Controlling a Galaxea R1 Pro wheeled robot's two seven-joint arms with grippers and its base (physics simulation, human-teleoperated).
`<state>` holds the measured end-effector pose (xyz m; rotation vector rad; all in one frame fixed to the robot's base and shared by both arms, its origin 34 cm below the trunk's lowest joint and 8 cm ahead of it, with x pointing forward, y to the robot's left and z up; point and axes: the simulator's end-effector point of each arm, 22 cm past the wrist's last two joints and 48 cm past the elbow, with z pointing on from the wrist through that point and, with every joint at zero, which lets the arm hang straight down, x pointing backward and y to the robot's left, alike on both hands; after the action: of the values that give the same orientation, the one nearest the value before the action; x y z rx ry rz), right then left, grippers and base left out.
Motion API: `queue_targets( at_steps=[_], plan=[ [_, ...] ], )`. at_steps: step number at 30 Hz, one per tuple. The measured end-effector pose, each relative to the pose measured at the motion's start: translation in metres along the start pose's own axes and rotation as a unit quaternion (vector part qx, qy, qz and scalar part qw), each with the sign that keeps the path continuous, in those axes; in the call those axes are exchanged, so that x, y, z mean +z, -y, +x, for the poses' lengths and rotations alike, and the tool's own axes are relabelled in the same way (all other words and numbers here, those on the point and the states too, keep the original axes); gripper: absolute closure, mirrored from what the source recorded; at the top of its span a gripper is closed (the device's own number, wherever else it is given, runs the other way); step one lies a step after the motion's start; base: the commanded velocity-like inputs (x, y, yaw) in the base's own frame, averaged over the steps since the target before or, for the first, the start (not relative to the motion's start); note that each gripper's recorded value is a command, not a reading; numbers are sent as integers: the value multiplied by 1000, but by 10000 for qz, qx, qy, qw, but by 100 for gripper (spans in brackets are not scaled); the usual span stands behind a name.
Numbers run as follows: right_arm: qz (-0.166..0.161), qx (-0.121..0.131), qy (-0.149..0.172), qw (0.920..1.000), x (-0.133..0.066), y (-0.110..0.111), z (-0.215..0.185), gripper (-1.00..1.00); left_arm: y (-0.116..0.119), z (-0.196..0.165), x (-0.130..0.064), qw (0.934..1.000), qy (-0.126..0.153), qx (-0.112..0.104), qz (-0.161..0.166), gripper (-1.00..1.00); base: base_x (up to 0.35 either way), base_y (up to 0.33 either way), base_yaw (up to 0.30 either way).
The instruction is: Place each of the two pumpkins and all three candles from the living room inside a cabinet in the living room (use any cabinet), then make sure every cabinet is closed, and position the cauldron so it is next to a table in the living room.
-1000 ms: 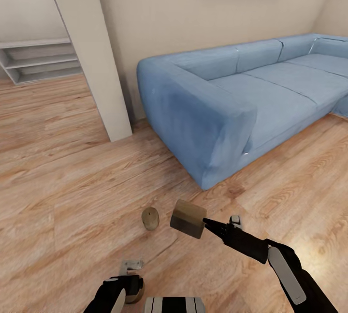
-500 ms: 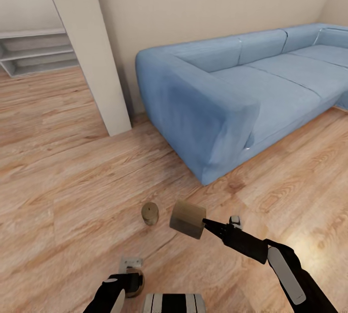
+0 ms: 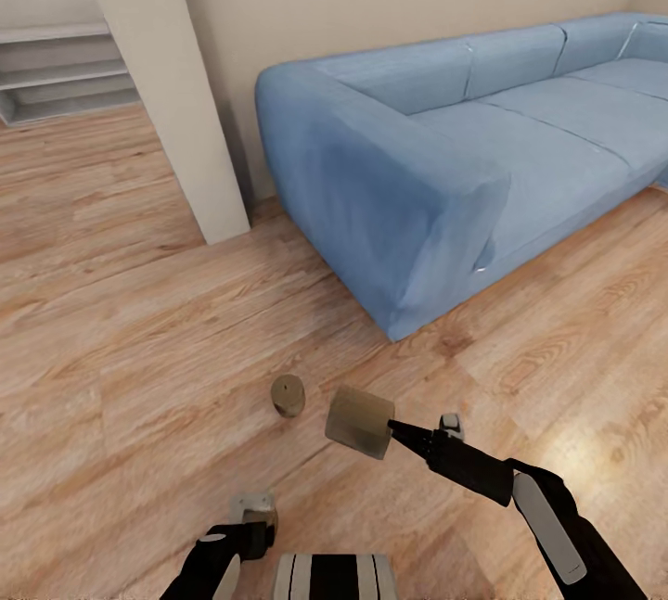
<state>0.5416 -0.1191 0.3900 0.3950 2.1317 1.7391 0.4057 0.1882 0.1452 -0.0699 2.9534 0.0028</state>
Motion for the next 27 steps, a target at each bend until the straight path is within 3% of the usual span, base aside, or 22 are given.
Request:
queue_targets(
  at_steps=[27],
  plan=[
    [49,75,-16,10000,1,8,2,100,-2,6,5,10000,-77,8,-20,-100,34,0,0]
  ],
)
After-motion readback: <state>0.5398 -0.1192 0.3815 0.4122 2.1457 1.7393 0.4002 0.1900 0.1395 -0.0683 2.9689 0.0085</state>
